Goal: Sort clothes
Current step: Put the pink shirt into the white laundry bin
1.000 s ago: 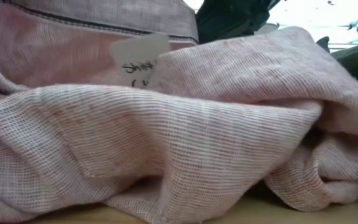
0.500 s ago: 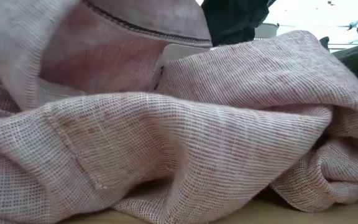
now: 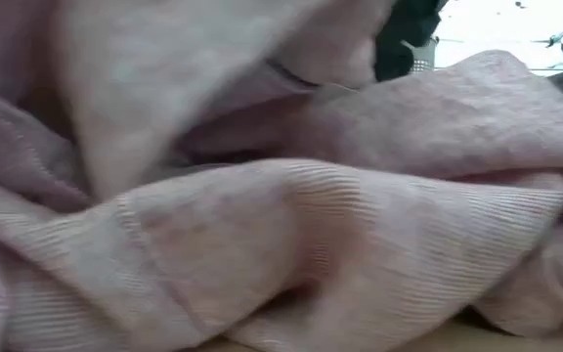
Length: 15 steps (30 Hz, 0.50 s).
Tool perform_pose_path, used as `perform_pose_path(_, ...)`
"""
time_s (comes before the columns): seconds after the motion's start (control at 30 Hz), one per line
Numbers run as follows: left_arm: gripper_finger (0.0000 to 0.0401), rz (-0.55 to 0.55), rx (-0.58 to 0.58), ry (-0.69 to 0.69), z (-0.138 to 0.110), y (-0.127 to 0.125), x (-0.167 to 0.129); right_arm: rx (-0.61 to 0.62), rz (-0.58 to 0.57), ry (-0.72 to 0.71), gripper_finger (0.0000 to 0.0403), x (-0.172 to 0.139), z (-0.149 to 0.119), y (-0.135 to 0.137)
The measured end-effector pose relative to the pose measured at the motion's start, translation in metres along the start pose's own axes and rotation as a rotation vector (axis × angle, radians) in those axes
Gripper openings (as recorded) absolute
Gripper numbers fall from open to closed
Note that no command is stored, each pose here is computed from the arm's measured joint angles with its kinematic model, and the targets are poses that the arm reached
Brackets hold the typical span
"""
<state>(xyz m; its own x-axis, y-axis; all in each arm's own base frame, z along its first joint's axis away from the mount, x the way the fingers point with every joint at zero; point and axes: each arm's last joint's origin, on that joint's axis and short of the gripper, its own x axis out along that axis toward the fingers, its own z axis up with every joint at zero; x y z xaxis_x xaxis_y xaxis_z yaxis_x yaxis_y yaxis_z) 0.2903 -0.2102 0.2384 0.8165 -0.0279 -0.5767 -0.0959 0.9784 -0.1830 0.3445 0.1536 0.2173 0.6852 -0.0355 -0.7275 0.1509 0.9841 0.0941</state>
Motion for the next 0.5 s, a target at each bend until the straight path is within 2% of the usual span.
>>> perform_pose_path(0.2, 0.0018, 0.031, -0.013, 0.01, 0.003, 0.011, 0.018, 0.112, -0.013, 0.102, 0.0168, -0.021, 0.007, -0.002)
perform_pose_path(0.5, 0.0019, 0.036, -0.002, 0.123, -0.022, 0.02, 0.066, 0.294, -0.037, 0.19, 0.0161, -0.056, 0.004, 0.01)
